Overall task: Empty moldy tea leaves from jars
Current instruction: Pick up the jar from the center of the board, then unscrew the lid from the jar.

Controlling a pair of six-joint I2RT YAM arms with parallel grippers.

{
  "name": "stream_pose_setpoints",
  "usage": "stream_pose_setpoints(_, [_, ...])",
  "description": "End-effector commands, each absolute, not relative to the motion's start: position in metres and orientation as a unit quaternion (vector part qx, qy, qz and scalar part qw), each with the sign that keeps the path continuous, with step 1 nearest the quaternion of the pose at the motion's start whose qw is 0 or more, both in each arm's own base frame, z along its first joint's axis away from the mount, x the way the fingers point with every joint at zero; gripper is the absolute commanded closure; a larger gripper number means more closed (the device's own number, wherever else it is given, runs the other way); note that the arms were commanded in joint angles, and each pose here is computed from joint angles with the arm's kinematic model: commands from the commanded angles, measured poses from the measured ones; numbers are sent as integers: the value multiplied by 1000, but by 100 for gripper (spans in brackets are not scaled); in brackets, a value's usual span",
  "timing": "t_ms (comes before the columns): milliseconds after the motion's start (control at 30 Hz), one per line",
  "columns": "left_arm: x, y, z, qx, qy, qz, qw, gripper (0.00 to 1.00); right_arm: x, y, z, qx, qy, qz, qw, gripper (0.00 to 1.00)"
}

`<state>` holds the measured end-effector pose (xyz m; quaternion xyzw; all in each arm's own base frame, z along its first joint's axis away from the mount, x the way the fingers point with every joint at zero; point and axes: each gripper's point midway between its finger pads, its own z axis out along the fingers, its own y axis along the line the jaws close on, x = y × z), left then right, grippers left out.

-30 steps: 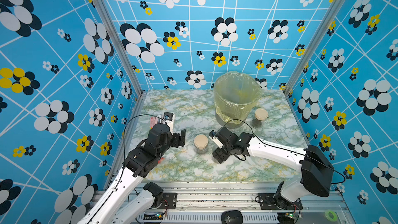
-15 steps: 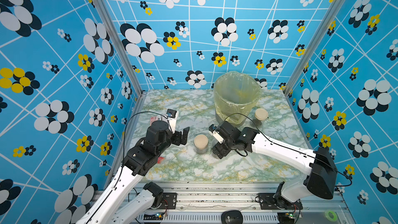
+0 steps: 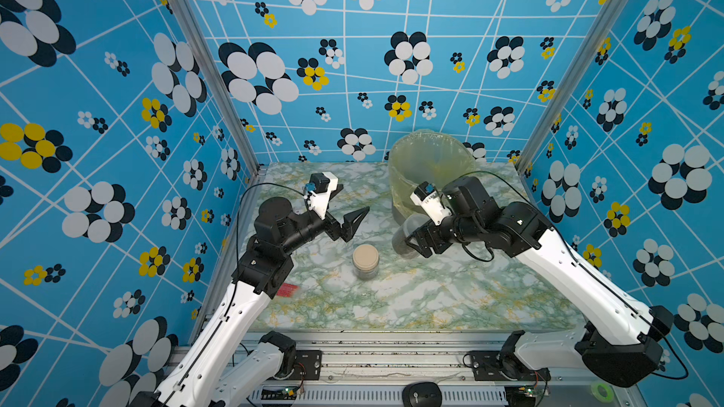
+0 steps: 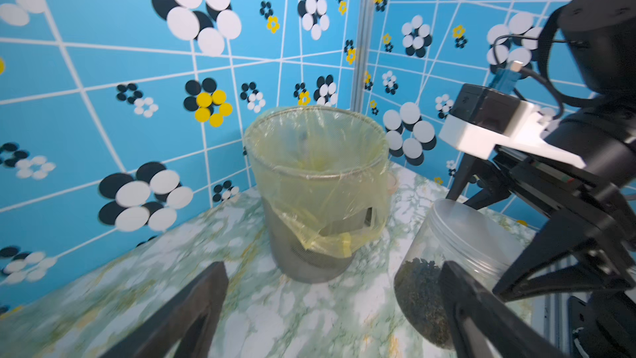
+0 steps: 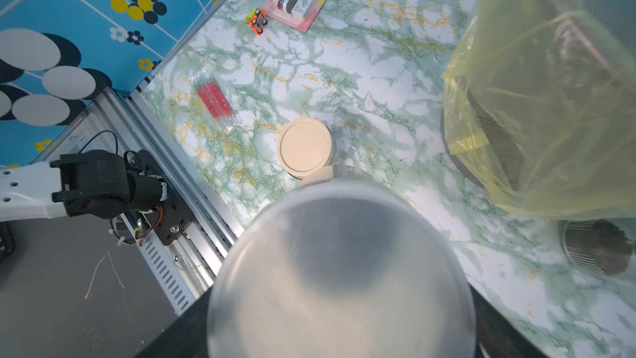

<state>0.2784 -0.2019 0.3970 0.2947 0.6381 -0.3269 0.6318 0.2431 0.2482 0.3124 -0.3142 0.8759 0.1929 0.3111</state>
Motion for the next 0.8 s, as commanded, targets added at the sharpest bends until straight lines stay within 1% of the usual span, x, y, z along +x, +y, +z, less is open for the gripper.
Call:
stream_pose_setpoints(0, [264, -229, 422, 368, 539, -405, 640, 1, 238, 232, 335, -287, 881, 220, 304, 26])
stream_pose_setpoints(100, [269, -246, 423, 388, 514, -422, 639, 1, 247, 221, 350, -263, 884, 225, 315, 26])
stream_pose_setpoints(200, [266, -267, 419, 417, 479, -399, 661, 1, 256, 216, 362, -245, 884, 237, 320, 26])
stream_pose_setpoints(333, [271, -295, 399, 459, 472, -365, 658, 1, 271, 210, 374, -215, 888, 255, 318, 27])
stream_pose_setpoints(567, [279, -318, 377, 483, 440, -353, 670, 1, 283, 218, 396, -202, 885, 283, 311, 29])
stream_pose_setpoints(767, [295, -328, 374, 474, 418, -349, 692, 1, 289, 231, 408, -196, 879, 313, 303, 29])
